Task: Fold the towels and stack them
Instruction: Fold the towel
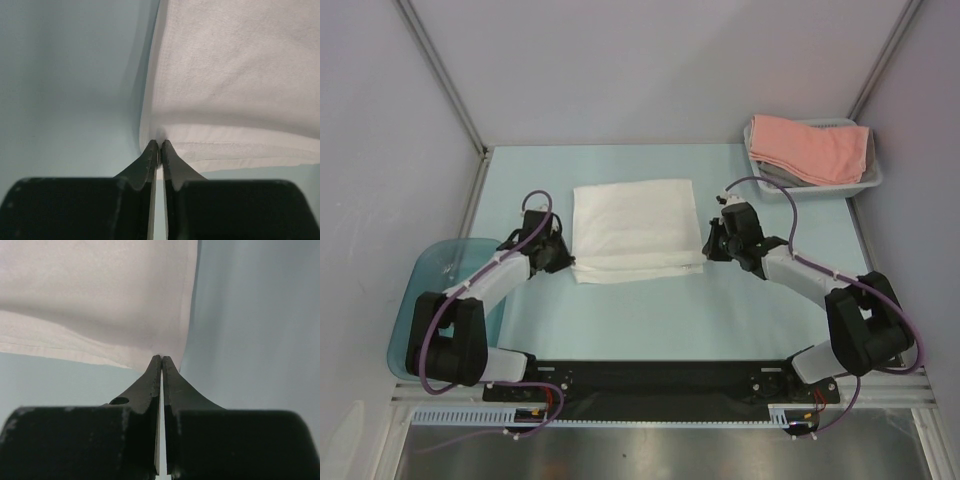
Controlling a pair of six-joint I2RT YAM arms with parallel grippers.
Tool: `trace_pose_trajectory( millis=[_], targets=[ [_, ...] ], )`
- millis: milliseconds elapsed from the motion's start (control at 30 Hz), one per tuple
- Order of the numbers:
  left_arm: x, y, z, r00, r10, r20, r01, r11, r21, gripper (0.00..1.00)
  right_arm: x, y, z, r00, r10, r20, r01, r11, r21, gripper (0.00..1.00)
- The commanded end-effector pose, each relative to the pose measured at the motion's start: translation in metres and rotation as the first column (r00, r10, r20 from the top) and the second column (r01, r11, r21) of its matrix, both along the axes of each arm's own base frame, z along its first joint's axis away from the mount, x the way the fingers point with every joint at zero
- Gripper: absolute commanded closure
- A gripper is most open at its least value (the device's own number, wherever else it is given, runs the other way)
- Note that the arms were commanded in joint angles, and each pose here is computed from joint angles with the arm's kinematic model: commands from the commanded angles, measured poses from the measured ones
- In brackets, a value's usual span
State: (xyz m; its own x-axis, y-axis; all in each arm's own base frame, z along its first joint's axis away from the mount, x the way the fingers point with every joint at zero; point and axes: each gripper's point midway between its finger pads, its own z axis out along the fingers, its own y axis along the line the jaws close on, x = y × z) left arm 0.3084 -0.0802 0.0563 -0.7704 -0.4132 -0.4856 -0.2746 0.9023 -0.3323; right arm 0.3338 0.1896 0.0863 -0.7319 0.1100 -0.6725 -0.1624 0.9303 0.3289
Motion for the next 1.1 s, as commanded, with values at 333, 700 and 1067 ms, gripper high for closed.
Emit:
trace_pose_trajectory(
  millis=[333, 700, 1067],
  targets=[
    [0.008, 0.002, 0.065, 0.984, 0.016, 0.176, -0.013, 1.0, -0.02, 0.53, 0.002, 0.003, 0.049, 0.996, -0.008, 0.093, 0.002, 0.998, 0.064, 0.52],
    [0.08, 0.017, 0.096, 0.966, 0.041, 0.254, -0.046, 0.999, 0.014, 0.45, 0.086, 0.012, 0.075, 0.991, -0.037, 0.126, 0.024, 0.994, 0.104, 0.48],
    [0.192, 0.019, 0.042, 0.984, -0.026, 0.174, 0.019, 0.999, 0.044, 0.46, 0.204, 0.029, 0.047, 0.99, -0.001, 0.142, -0.009, 0.997, 0.075, 0.47]
  ],
)
